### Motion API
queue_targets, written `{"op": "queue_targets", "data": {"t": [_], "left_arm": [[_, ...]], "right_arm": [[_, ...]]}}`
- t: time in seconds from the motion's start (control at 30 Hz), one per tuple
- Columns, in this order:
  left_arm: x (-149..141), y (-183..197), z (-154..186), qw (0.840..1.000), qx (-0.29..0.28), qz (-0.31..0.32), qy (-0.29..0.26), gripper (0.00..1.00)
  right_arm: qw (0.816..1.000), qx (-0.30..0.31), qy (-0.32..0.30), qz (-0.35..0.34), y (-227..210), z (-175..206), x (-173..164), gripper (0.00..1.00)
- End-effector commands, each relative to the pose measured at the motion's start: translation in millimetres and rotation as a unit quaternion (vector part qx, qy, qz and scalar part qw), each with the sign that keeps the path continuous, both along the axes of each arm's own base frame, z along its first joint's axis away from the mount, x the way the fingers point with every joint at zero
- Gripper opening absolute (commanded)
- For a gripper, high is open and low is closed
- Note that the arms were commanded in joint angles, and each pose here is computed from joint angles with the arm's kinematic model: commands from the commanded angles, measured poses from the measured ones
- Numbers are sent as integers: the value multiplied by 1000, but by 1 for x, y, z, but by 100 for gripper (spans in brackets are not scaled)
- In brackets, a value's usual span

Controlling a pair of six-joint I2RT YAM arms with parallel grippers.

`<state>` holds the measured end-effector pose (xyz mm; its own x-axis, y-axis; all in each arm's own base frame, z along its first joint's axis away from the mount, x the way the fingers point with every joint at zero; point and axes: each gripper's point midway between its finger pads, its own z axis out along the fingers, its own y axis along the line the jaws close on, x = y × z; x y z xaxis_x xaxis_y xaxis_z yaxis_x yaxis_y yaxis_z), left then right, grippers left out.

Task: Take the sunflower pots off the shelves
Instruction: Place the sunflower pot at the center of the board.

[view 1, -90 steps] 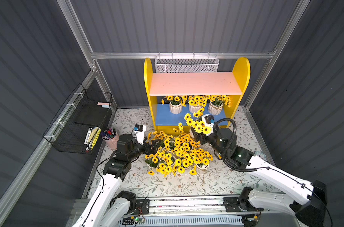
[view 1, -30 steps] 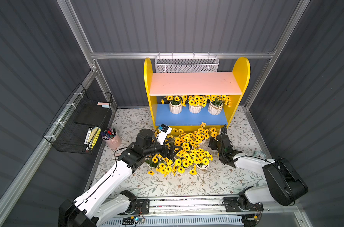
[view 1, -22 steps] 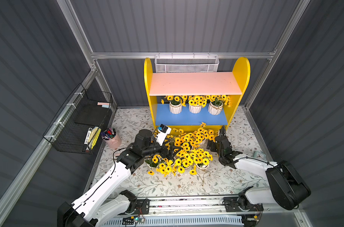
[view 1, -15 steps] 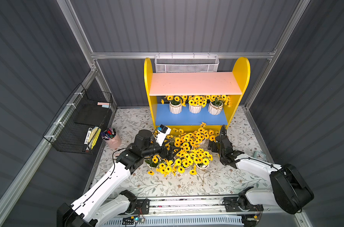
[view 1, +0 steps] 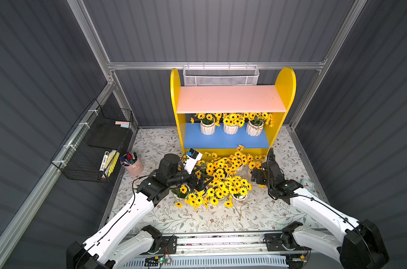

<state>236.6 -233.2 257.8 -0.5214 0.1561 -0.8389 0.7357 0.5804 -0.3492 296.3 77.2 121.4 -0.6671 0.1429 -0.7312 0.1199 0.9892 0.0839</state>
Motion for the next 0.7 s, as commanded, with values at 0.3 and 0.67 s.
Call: {"op": "queue_targets", "data": {"t": [0.3,0.67], "left_arm": [[13,9,28,998,40,25,-43,99],[73,93,25,951,134,266,-80,99]], "right_arm": [[994,25,-75,72,7,103,-23,99],[965,28,-218,141,57,207,51,99]]}}
